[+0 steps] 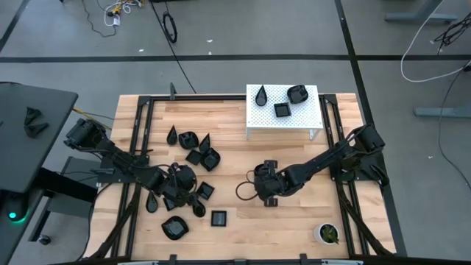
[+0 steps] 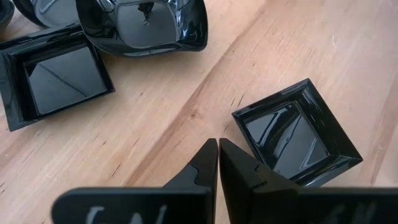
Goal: Pick & Place Mini shaped plates
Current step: Stack the black leaf shaped plate on the black leaf shaped plate on the shelf
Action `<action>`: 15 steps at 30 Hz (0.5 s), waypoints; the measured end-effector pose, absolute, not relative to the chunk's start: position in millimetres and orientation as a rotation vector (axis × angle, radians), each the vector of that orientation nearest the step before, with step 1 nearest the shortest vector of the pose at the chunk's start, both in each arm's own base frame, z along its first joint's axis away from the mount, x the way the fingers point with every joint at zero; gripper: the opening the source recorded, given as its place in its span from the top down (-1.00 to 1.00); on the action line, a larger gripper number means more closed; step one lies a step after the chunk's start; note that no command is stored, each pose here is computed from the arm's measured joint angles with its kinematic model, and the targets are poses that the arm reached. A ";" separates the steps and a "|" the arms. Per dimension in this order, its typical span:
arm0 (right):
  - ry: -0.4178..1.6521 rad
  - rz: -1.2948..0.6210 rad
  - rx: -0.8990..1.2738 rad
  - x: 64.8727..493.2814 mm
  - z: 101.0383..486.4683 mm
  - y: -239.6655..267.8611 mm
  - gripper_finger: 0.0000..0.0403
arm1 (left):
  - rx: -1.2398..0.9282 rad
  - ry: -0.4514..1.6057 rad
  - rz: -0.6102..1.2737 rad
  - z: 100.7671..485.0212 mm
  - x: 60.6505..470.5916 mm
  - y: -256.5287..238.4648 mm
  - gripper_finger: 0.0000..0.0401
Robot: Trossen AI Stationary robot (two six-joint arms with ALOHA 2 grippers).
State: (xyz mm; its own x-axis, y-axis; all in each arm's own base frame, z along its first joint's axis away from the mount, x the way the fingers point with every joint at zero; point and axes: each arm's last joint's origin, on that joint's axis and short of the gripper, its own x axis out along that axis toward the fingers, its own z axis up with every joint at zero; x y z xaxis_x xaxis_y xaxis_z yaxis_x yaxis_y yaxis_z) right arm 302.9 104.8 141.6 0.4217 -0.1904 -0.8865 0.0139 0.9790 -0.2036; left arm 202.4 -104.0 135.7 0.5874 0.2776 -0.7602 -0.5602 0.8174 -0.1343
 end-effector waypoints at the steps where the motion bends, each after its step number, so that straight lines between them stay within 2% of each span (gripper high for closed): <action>1: 1.120 -0.121 -0.174 302.2 145.0 105.9 0.97 | -0.383 0.806 0.502 135.7 202.4 -104.0 0.91; 4: 1.083 -0.080 -0.194 298.8 165.5 112.4 0.98 | -0.383 0.806 0.502 135.6 202.4 -104.0 0.91; 11: 0.866 0.054 -0.303 278.5 247.3 118.6 0.99 | -0.384 0.805 0.502 135.7 202.5 -104.0 0.91; 15: 0.727 -0.065 -0.453 254.6 290.0 100.7 0.99 | -0.386 0.802 0.500 135.8 202.7 -104.2 0.91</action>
State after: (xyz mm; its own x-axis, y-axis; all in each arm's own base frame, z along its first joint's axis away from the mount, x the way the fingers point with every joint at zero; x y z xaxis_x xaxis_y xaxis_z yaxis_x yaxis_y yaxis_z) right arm 254.6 100.7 290.0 0.7499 -0.2122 -0.6266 -0.0971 0.9016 -0.4215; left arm 202.7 -104.2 135.8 0.5904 0.2760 -0.7585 -0.5596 0.8172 -0.1382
